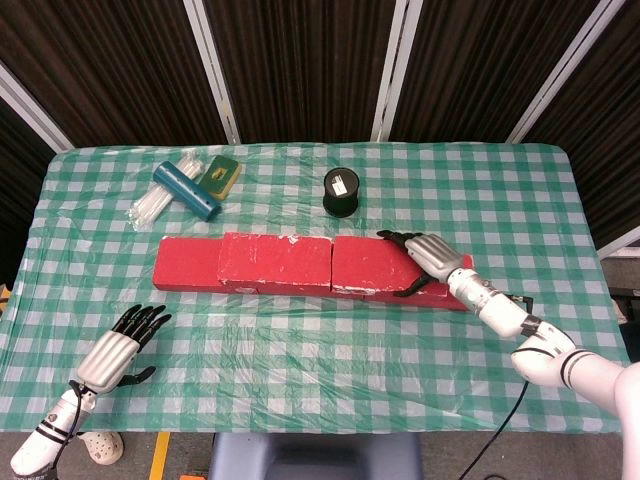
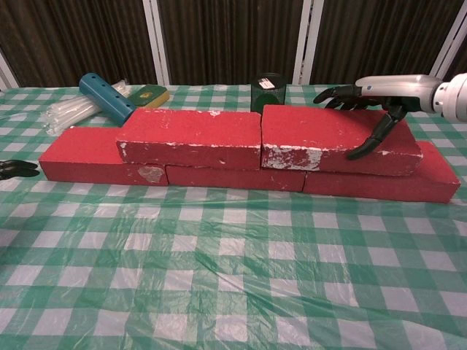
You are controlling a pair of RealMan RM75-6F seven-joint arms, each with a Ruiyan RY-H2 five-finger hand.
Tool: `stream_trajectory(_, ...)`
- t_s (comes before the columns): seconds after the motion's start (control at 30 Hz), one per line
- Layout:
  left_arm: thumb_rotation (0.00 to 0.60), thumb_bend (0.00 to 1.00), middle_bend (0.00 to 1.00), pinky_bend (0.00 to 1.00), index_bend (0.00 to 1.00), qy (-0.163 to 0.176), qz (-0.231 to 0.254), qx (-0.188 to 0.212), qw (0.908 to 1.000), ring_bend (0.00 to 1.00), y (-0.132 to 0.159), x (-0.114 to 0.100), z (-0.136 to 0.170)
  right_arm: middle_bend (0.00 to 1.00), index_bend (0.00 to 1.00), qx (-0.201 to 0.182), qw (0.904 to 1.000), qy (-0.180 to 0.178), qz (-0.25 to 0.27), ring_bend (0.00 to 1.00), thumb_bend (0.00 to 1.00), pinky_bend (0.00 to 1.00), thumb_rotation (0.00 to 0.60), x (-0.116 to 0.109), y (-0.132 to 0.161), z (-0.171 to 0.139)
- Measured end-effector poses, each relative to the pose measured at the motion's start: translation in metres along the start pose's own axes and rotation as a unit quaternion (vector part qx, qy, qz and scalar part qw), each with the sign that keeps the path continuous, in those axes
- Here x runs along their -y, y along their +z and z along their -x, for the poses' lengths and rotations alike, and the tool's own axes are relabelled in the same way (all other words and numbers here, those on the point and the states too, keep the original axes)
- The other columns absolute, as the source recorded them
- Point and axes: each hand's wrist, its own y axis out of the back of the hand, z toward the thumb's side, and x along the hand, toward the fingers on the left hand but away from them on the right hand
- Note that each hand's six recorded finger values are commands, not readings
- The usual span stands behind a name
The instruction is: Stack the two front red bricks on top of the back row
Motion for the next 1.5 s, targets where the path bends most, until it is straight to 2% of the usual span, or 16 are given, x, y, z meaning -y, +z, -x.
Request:
stream_trajectory(0.43,0.6,0.27,0.0,0.01,0.0,-0.003,0.007,0.004,1.0,0.0,0.0005,-0.0003,-0.0013,0.28,0.15,0.003,1.0,0.004,-0.005,0.3,0.1,0.54,0.6,0.0036,0.0049,0.0049)
stream_trajectory(0.57,0.6,0.26,0.0,0.01,0.0,-0.002,0.006,0.003,1.0,0.0,-0.0001,-0.0006,-0.0016,0.28,0.11,0.005,0.9999,0.006,-0.007,0.25,0.1,0.49,0.6,0.005,0.0057,0.0068)
stream_trajectory(0.83,0.6,0.27,0.0,0.01,0.0,-0.001,0.01,0.003,0.9999,0.0,-0.0009,-0.0014,-0.0016,0.18,0.0,0.015,0.9997,0.009,-0.015,0.12,0.1,0.4,0.6,0.0056,0.0036,0.0077)
stream_trajectory(1.3,0.6,0.27,0.0,0.01,0.0,-0.001,0.012,0.003,0.9999,0.0,-0.0011,-0.0013,-0.0026,0.12,0.0,0.018,0.9996,0.015,-0.015,0.07,0.1,0.33,0.6,0.005,0.0073,0.007)
stream_trajectory(1.5,0.6,0.26,0.0,0.01,0.0,-0.001,0.014,0.003,0.9999,0.0,-0.0011,-0.0016,-0.0027,0.09,0.0,0.022,0.9995,0.02,-0.015,0.02,0.08,0.24,0.6,0.0065,0.007,0.0066)
